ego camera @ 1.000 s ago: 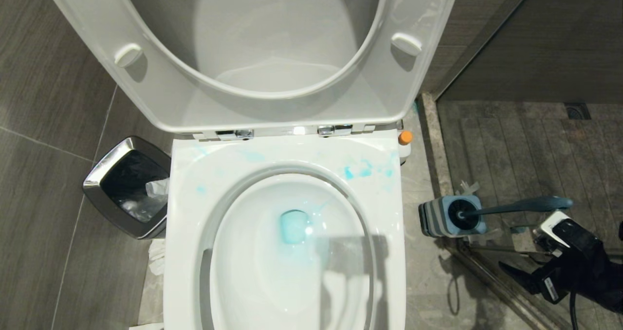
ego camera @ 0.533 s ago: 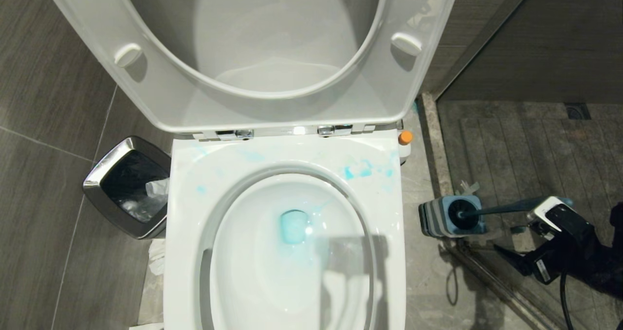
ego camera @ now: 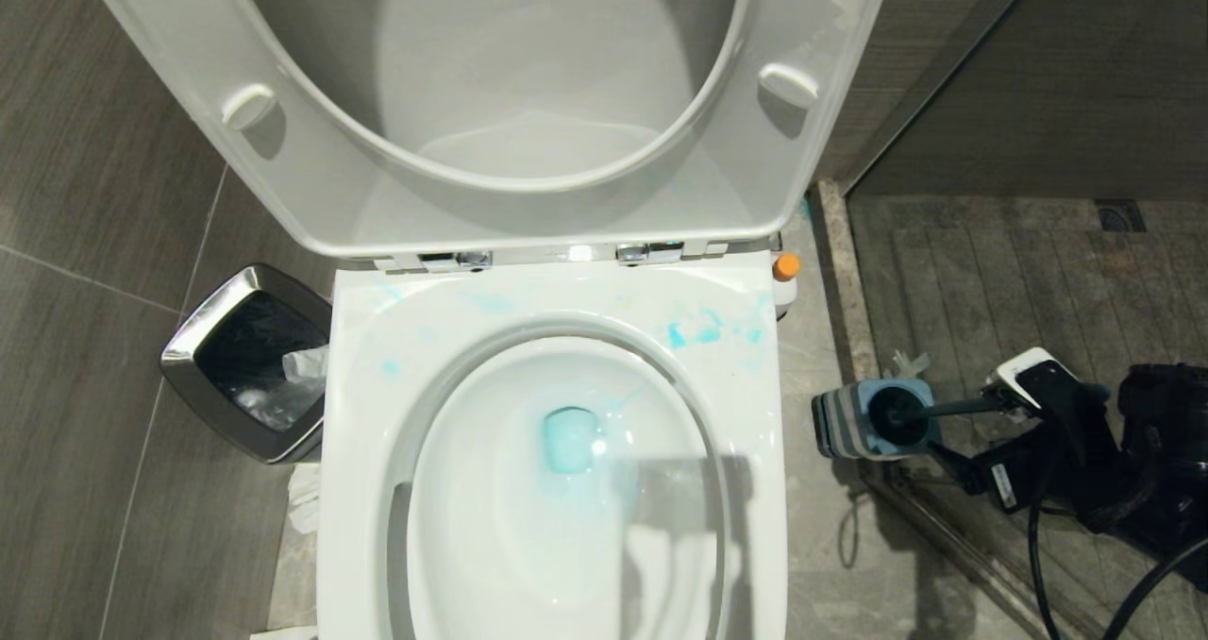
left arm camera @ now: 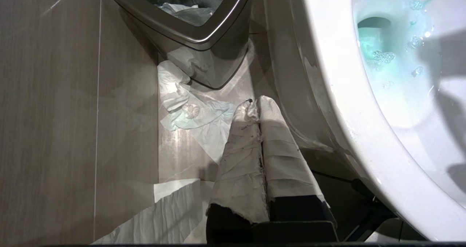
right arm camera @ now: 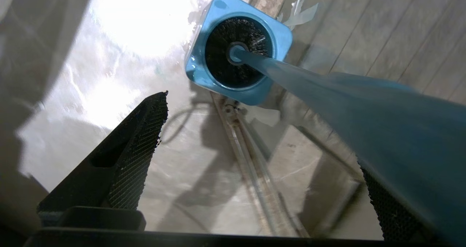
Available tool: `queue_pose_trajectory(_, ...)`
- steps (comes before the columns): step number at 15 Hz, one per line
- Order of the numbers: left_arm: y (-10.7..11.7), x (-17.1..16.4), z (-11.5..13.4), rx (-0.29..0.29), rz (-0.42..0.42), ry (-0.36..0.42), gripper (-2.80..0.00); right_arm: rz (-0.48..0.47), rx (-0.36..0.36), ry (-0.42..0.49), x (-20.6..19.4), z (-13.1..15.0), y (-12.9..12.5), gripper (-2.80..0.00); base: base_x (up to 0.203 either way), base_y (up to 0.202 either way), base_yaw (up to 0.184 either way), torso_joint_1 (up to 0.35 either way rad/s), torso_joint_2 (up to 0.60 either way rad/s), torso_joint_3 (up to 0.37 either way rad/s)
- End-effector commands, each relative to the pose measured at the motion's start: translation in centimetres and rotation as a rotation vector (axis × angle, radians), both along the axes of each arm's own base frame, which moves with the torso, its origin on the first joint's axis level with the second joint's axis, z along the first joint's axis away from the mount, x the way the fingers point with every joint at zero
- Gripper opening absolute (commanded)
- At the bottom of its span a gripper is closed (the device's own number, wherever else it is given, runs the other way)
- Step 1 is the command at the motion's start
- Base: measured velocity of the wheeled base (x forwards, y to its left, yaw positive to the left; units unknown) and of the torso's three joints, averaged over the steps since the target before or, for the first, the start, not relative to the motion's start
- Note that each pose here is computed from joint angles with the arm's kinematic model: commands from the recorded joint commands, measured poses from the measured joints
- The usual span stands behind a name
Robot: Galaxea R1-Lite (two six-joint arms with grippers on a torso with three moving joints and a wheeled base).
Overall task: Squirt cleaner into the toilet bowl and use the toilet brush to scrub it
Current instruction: Scrub the toilet bowl
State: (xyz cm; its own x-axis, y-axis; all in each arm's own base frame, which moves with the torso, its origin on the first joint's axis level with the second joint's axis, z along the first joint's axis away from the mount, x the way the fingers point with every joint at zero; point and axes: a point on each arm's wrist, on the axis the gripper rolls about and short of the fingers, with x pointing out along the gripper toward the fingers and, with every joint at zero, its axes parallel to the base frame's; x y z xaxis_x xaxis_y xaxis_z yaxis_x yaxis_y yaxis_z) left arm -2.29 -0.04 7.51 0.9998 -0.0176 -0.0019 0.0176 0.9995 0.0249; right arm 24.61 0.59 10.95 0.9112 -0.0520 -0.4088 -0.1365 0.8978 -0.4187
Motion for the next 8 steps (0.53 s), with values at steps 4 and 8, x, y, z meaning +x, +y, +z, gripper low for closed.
queue_pose_trajectory(4, 0.00, 0.02, -0.04, 0.000, 0.000, 0.003, -2.80, -0.101, 0.018, -0.034, 0.93, 0.33, 1.45, 0.00, 0.000, 0.000, 0.000, 0.000, 0.00, 0.000)
queue_pose_trajectory(8, 0.00, 0.02, -0.04, 0.001, 0.001, 0.003, -2.80, -0.223, 0.024, -0.047, 0.84, 0.29, 1.20, 0.00, 0.000, 0.000, 0.000, 0.000, 0.00, 0.000)
